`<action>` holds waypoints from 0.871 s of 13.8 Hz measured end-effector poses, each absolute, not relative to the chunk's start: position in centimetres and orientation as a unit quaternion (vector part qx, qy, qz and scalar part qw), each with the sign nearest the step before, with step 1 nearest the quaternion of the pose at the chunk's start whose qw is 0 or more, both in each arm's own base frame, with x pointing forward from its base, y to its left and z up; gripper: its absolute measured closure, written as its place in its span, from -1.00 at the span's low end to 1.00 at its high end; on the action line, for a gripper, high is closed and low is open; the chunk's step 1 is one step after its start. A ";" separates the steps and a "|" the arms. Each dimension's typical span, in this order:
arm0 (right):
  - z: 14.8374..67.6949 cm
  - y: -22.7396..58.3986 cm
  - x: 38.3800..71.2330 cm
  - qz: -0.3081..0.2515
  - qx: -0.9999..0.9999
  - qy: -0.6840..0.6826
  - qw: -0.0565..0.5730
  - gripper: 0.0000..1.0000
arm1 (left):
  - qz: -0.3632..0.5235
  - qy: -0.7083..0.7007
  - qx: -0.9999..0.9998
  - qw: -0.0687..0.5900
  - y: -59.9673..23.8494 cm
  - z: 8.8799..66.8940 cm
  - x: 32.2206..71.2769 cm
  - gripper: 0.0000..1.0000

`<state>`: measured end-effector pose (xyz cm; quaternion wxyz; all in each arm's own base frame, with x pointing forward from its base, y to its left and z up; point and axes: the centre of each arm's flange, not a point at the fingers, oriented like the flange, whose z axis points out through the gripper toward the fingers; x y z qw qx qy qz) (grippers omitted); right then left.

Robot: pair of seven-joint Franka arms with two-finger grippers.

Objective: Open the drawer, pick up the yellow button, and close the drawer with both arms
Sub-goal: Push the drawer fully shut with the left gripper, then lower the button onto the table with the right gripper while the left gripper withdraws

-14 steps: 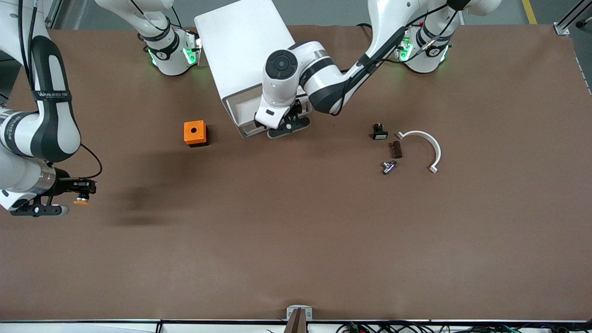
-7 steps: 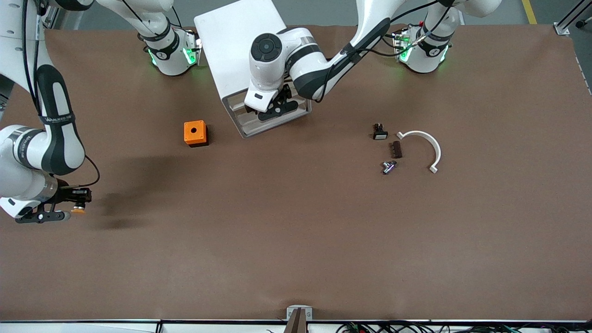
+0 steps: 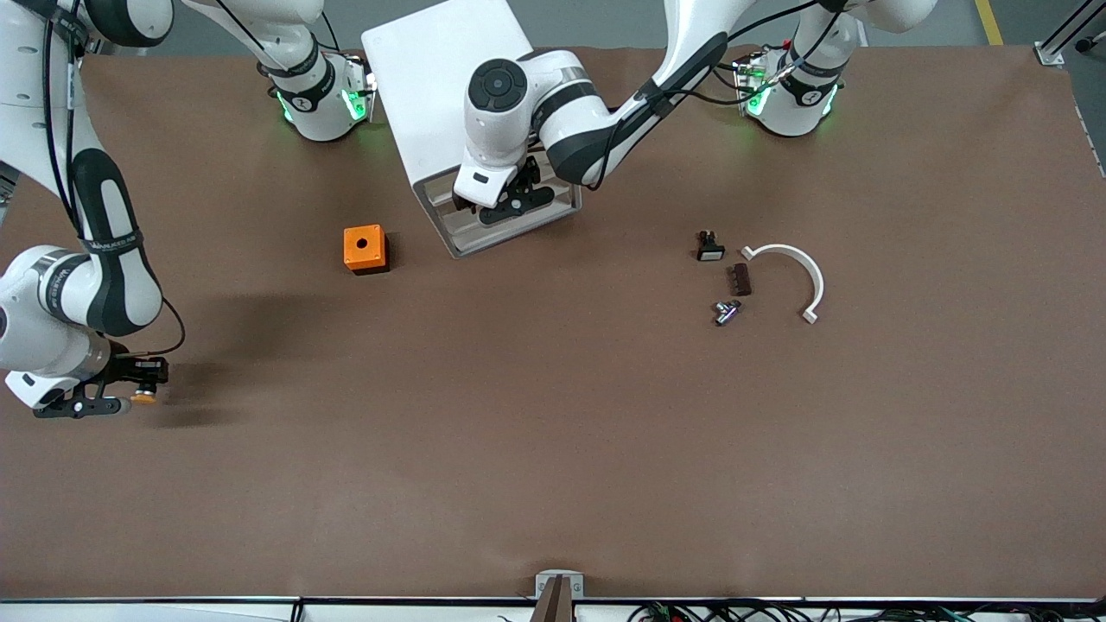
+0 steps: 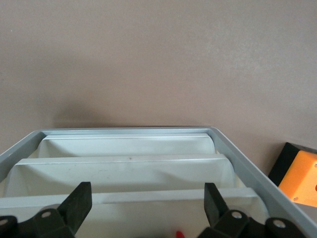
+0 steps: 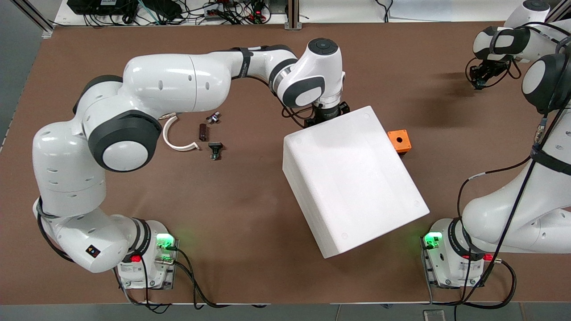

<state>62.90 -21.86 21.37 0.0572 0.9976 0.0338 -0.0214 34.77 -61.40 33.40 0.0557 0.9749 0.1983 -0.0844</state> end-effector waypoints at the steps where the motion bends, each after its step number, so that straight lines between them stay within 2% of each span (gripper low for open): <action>1: 21.0 -22.4 62.7 -0.022 0.998 0.030 0.057 0.19 | -0.083 0.199 0.975 0.059 -60.9 33.4 35.7 -1.00; 9: 19.0 -23.8 62.0 -0.029 0.998 0.022 0.057 0.19 | -0.046 0.143 0.984 0.096 -48.0 34.8 52.6 -1.00; 11: 18.9 -23.7 62.0 -0.029 0.998 0.022 0.056 0.15 | -0.036 0.122 0.987 0.099 -44.1 35.2 55.9 -1.00; 12: 18.9 -23.7 62.1 -0.028 0.998 0.023 0.056 0.01 | -0.034 0.111 0.988 0.098 -42.4 35.3 57.1 -1.00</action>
